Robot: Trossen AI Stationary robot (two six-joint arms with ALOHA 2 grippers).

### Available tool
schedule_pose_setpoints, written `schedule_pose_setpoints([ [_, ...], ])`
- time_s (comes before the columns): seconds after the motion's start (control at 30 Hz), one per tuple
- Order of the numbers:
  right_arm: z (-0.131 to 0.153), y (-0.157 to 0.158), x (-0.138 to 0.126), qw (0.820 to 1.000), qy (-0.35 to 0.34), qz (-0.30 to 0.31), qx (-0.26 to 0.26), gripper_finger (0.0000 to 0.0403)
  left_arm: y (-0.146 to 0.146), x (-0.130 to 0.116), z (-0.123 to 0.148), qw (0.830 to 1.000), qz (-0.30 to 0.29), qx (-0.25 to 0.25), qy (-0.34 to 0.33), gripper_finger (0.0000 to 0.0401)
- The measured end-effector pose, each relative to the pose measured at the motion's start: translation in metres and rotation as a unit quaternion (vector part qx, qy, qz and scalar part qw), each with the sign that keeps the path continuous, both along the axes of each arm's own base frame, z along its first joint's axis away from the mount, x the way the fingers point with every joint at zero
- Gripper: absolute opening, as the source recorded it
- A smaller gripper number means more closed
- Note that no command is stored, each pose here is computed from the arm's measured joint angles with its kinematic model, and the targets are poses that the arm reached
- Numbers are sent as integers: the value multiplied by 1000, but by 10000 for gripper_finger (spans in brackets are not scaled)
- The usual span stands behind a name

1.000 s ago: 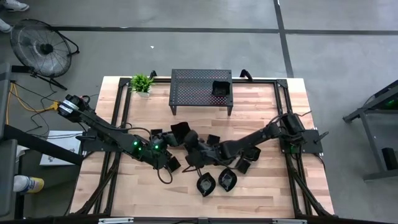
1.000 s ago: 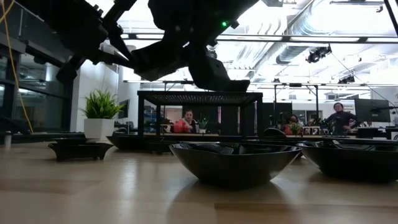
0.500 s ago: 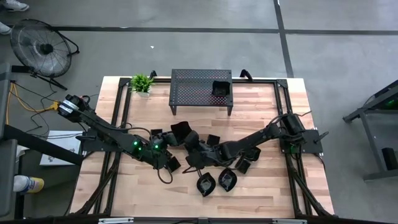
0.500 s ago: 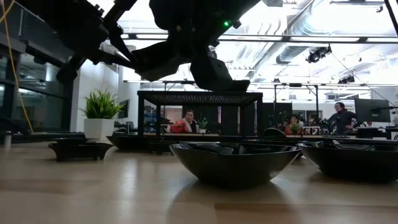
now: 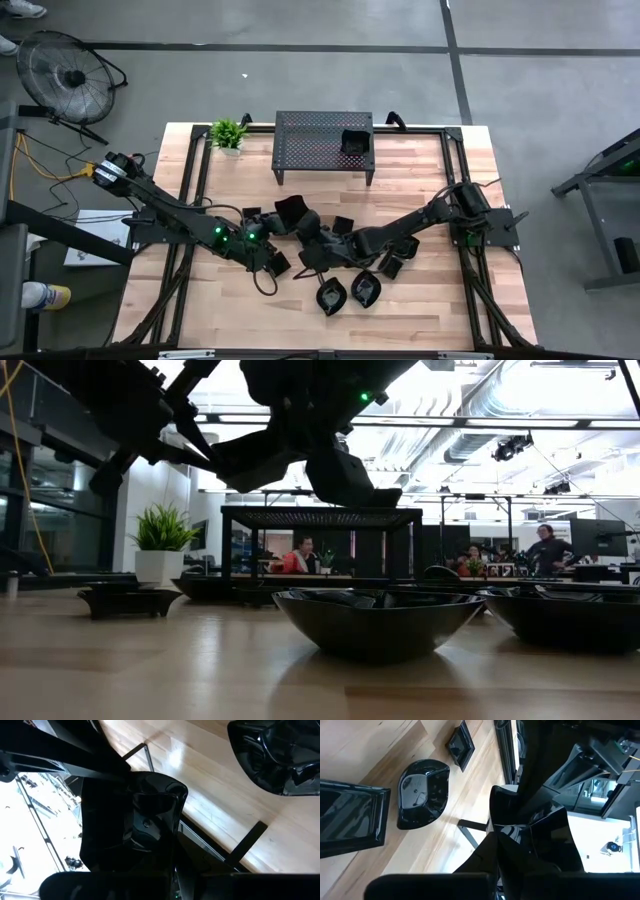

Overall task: Pick & Place Mini shaped plates
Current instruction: Stack the distorted square plate on top of the distorted square plate on the shelf

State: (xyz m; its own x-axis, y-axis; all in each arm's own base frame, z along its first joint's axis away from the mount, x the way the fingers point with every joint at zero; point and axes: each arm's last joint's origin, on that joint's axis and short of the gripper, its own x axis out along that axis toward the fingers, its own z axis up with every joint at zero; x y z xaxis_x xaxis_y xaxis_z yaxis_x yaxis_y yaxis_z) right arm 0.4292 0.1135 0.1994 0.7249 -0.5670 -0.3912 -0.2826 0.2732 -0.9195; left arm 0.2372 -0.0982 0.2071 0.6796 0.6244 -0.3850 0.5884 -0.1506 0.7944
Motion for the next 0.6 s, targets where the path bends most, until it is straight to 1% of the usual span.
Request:
schedule_pose_setpoints([
  [0.13, 0, 0, 0, 1000, -7, -5, 9, 1, 0, 0, 0, 1000, 0, 0, 0, 5],
  [0.6, -2, -1, -2, 1000, 4, -16, 5, 0, 0, 0, 0, 1000, -2, 0, 1, 5],
])
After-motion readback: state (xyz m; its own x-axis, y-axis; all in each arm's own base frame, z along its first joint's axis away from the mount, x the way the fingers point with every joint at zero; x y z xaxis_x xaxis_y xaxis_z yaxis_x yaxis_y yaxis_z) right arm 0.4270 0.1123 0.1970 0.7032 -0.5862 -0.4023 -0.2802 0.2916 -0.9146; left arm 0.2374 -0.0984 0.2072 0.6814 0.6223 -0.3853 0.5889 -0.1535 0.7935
